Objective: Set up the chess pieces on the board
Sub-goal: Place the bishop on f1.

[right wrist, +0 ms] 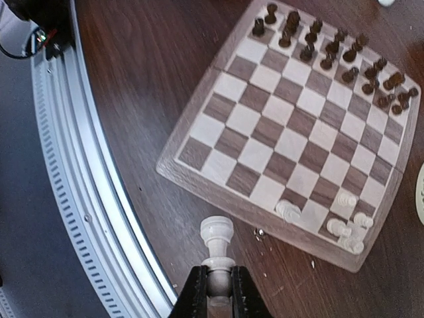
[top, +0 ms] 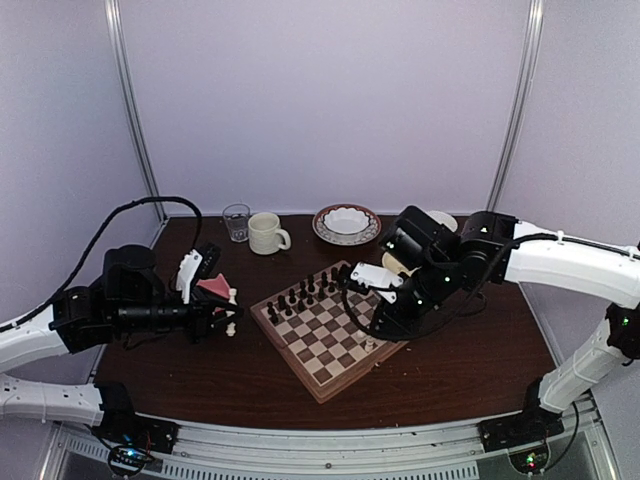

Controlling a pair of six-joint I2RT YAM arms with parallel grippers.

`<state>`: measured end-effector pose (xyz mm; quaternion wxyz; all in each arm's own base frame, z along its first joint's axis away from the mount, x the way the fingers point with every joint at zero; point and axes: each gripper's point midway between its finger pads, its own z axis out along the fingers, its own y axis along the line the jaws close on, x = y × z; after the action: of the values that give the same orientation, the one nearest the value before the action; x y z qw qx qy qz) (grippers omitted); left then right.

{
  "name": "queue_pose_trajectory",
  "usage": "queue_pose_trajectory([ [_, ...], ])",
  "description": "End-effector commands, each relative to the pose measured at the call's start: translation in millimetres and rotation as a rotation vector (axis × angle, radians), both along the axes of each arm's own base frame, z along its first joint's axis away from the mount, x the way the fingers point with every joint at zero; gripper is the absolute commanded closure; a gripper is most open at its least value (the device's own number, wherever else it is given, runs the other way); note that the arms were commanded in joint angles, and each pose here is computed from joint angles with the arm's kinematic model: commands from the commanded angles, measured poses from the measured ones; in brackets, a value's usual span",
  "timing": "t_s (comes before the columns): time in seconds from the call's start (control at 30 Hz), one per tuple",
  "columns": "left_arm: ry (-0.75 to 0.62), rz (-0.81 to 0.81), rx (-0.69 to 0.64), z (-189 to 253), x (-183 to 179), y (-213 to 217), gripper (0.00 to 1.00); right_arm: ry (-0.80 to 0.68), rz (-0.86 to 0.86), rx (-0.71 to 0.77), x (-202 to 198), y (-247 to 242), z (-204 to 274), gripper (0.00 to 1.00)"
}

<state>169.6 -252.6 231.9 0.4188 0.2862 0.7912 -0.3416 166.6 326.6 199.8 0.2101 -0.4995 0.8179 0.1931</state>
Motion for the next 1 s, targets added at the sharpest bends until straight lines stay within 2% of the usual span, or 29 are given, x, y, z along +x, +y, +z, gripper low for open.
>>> queue_pose_trajectory([
  [0.0, -0.002, -0.005, 0.033, -9.1, 2.2, -1.6, 0.93, -0.037, -0.104, -0.293, 8.4, -53.8, -18.0, 1.0],
  [0.13, 0.0, -0.014, 0.041, -11.1, 2.4, -3.5, 0.93, -0.038, -0.107, -0.327, 8.8, -61.6, -20.4, 1.0],
  [0.37, -0.003, -0.02, 0.042, -12.5, 1.2, -3.3, 0.93, -0.027, -0.115, -0.482, 17.9, -68.2, -38.5, 1.0],
  [0.97, 0.008, -0.038, 0.044, -17.8, -0.9, -6.0, 0.93, 0.135, -0.17, -0.539, 61.7, -49.4, -83.0, 1.0],
])
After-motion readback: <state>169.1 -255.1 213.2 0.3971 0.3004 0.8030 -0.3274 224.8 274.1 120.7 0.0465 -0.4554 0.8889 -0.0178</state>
